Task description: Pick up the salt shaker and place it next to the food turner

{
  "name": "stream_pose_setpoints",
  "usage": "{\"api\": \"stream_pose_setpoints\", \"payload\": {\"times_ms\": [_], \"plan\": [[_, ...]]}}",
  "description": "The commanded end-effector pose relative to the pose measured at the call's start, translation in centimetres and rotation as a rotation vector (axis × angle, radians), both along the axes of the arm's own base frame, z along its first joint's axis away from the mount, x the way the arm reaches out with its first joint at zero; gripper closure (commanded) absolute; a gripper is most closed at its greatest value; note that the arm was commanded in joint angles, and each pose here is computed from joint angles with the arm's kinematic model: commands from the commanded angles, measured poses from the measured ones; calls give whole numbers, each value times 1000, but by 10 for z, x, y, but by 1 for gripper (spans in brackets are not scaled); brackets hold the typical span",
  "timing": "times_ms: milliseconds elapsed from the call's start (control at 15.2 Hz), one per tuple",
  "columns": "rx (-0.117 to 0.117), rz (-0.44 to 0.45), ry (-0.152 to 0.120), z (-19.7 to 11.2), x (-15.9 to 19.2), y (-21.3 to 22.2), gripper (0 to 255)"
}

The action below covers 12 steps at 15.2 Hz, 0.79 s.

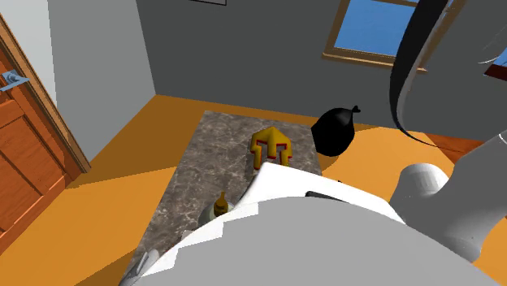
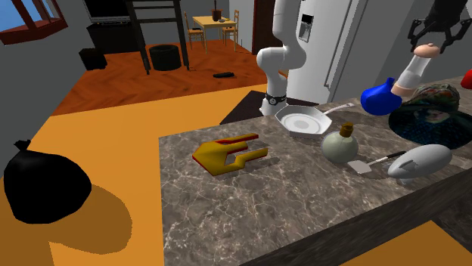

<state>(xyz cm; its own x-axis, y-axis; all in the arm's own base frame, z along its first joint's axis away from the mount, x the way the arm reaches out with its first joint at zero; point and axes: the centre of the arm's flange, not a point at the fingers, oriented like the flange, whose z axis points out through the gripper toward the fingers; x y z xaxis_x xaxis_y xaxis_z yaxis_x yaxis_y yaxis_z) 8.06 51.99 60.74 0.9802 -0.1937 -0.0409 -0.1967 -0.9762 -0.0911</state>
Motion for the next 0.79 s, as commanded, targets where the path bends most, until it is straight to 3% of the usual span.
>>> {"api": "stream_pose_setpoints", "payload": {"times_ms": [0,726], "plan": [[1,0,0,-11,1,-1,255],[1,0,0,-70,1,-1,255]]}}
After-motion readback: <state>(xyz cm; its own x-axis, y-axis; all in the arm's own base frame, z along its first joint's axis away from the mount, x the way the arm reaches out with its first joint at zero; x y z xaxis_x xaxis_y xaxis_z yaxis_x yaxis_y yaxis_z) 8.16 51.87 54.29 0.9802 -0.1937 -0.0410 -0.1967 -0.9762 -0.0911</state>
